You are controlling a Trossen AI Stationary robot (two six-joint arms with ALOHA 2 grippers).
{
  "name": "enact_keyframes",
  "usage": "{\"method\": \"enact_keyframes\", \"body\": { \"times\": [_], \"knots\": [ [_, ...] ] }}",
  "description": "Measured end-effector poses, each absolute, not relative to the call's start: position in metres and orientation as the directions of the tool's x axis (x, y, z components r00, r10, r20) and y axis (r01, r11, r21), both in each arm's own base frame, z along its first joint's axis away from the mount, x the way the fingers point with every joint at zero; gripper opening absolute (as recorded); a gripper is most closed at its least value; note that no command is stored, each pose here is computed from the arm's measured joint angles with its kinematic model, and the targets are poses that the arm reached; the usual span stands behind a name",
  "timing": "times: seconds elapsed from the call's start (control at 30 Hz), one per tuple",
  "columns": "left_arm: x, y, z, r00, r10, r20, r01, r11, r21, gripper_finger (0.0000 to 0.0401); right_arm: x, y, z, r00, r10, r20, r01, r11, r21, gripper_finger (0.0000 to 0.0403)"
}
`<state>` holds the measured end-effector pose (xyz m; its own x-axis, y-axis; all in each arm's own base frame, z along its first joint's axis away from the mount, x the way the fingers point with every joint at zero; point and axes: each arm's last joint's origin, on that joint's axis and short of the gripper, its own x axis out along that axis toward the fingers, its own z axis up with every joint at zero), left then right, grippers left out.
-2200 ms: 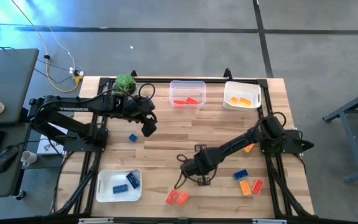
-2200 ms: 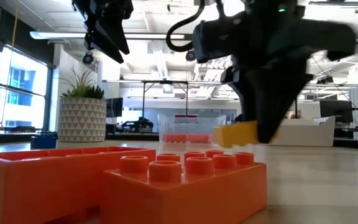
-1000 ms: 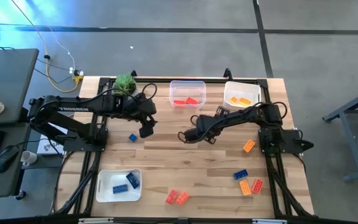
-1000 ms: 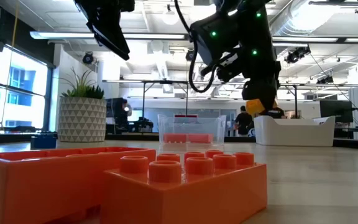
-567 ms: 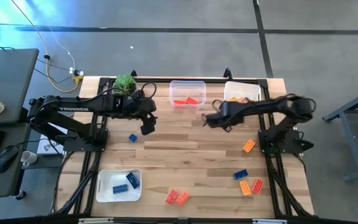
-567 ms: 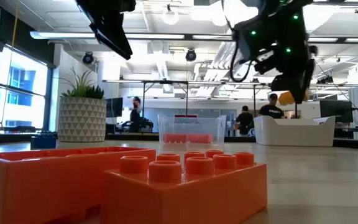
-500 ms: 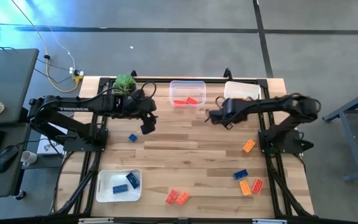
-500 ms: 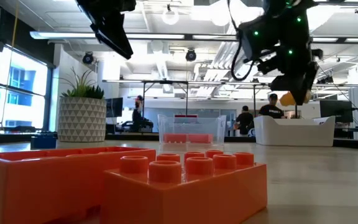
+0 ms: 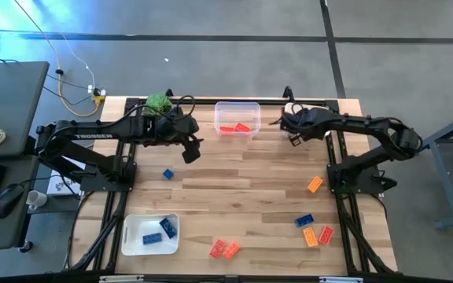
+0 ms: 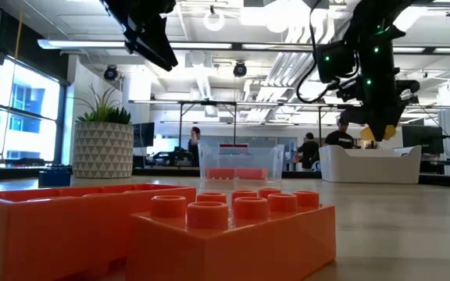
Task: Sort & place blocks by color
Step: Put the yellow game piece into the top white bin, then put the blue game piece into the bottom white bin
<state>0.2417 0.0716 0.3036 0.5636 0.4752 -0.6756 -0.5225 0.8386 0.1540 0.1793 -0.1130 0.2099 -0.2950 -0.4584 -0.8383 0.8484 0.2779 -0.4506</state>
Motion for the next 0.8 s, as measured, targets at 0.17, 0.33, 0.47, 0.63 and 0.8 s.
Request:
{"method": "enact_keyframes", "body": {
  "times": [0.17, 0.33, 0.47, 0.63, 0.8],
  "knots": [
    [0.242, 0.071, 0.303, 0.572, 0.457, -0.681, -0.561, 0.824, 0.081, 0.0219, 0.176, -0.131, 0.21, -0.272, -0.463, -0.843, 0.889, 0.213, -0.404, 0.0142],
    [0.244, 0.067, 0.303, 0.627, 0.329, -0.706, -0.516, 0.854, -0.06, 0.0219, 0.172, -0.139, 0.209, -0.245, -0.421, -0.874, 0.918, 0.19, -0.349, 0.0176],
    [0.245, 0.06, 0.302, 0.656, 0.248, -0.713, -0.475, 0.87, -0.134, 0.0219, 0.173, -0.138, 0.21, -0.221, -0.383, -0.897, 0.927, 0.204, -0.315, 0.0202],
    [0.248, 0.046, 0.302, 0.668, 0.209, -0.714, -0.449, 0.879, -0.163, 0.0219, 0.179, -0.141, 0.229, -0.181, -0.364, -0.914, 0.952, 0.17, -0.256, 0.0214],
    [0.251, 0.028, 0.302, 0.68, 0.172, -0.713, -0.397, 0.904, -0.161, 0.0219, 0.194, -0.137, 0.257, -0.101, -0.406, -0.908, 0.969, 0.168, -0.183, 0.0215]
  ]
}}
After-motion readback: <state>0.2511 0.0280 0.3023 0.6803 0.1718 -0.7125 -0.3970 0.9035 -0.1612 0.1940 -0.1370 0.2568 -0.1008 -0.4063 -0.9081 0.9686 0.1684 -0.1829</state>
